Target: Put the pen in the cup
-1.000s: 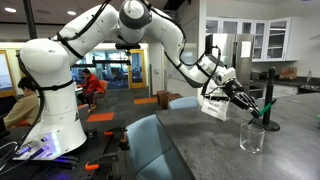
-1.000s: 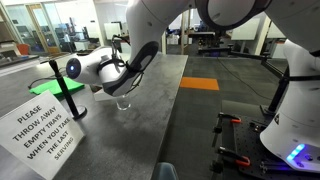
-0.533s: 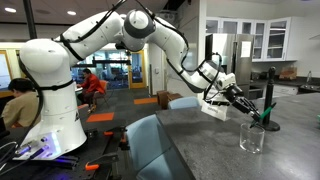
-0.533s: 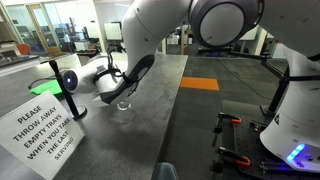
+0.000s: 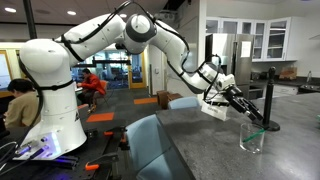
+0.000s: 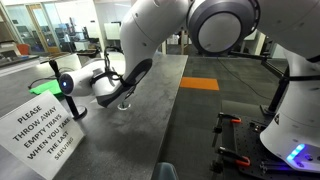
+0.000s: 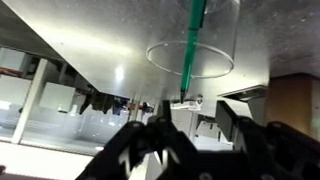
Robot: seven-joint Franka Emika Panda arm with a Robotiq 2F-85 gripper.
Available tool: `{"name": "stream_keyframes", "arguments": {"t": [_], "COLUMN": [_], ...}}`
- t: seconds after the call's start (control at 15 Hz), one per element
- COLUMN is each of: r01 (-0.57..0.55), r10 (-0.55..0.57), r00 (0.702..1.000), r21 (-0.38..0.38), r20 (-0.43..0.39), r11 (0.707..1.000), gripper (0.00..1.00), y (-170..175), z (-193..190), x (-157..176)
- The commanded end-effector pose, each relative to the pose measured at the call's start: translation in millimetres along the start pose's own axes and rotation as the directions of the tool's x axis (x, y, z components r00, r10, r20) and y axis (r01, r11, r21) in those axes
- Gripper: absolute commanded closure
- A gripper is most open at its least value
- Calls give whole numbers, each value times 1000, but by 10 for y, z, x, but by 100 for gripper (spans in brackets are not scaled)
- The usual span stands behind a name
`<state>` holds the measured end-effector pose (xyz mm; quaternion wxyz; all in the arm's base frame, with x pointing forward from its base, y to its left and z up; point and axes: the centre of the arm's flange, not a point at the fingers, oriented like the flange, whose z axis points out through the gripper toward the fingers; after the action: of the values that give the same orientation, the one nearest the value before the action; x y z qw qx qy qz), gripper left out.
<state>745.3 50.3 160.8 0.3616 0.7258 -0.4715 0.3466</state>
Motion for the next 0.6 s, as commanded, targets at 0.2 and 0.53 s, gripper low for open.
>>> {"name": "stream_keyframes", "arguments": {"t": [0.2,0.53], "r01": [88,193], "r10": [-111,-275], "r00": [962,894], "r21": [102,251], "r20": [250,353], "r11": [991,948], "gripper": [0,0], "y": [143,441], "z": [-244,-225], "x": [503,837]}}
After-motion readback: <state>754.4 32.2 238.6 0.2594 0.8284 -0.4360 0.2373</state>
